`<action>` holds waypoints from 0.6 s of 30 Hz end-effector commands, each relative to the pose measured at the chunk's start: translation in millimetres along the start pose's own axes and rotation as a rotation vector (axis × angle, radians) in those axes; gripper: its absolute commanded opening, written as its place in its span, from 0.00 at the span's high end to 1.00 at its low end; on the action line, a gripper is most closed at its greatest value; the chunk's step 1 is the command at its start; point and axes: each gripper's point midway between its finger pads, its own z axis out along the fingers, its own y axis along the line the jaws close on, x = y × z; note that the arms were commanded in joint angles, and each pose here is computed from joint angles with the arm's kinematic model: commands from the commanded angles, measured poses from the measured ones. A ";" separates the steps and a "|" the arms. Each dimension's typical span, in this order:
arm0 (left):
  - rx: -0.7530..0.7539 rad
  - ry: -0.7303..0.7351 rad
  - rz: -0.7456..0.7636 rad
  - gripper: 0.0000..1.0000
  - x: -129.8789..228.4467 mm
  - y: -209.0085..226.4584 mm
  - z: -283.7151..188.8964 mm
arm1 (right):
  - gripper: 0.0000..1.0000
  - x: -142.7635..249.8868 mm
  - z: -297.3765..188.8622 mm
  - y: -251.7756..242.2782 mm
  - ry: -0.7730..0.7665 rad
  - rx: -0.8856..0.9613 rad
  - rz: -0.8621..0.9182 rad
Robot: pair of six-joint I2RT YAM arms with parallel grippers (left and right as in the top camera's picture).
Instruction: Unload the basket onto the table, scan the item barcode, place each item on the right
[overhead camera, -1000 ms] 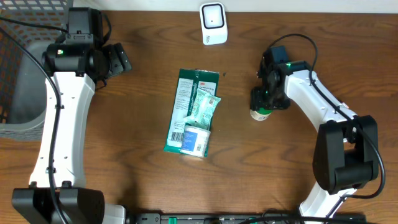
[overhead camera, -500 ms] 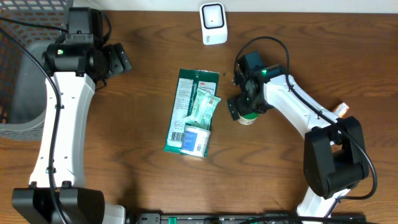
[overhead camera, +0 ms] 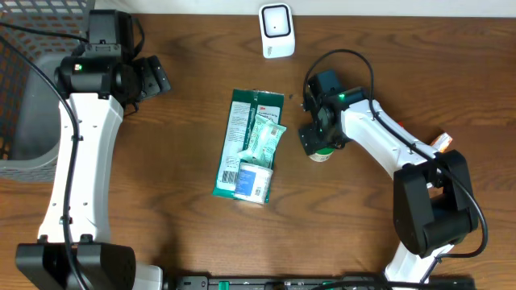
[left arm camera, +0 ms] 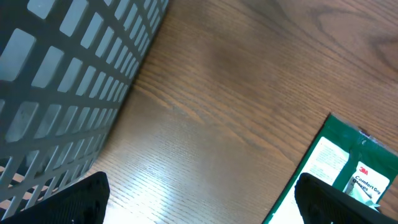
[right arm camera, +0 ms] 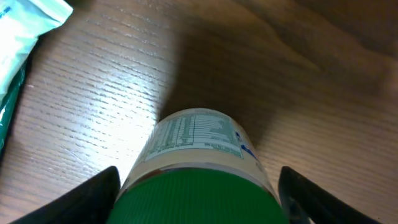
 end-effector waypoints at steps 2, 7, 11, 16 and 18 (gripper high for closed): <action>-0.020 0.009 -0.004 0.04 1.5 4.2 5.1 | 0.29 1.1 0.5 1.0 0.004 0.012 -0.010; -0.020 0.009 -0.004 0.04 1.4 4.1 5.1 | 0.40 -14.8 -20.2 1.2 -0.042 0.010 -0.007; -0.020 0.009 -0.004 0.04 1.5 4.2 5.1 | 0.48 -27.7 -52.8 5.3 -0.093 0.006 -0.013; -0.020 0.009 -0.004 0.04 1.4 4.1 5.1 | 0.48 -41.8 -99.5 10.7 -0.187 -0.002 -0.023; -0.020 0.009 -0.004 0.04 1.4 4.1 5.1 | 0.49 -51.4 -123.1 14.6 -0.260 -0.009 -0.022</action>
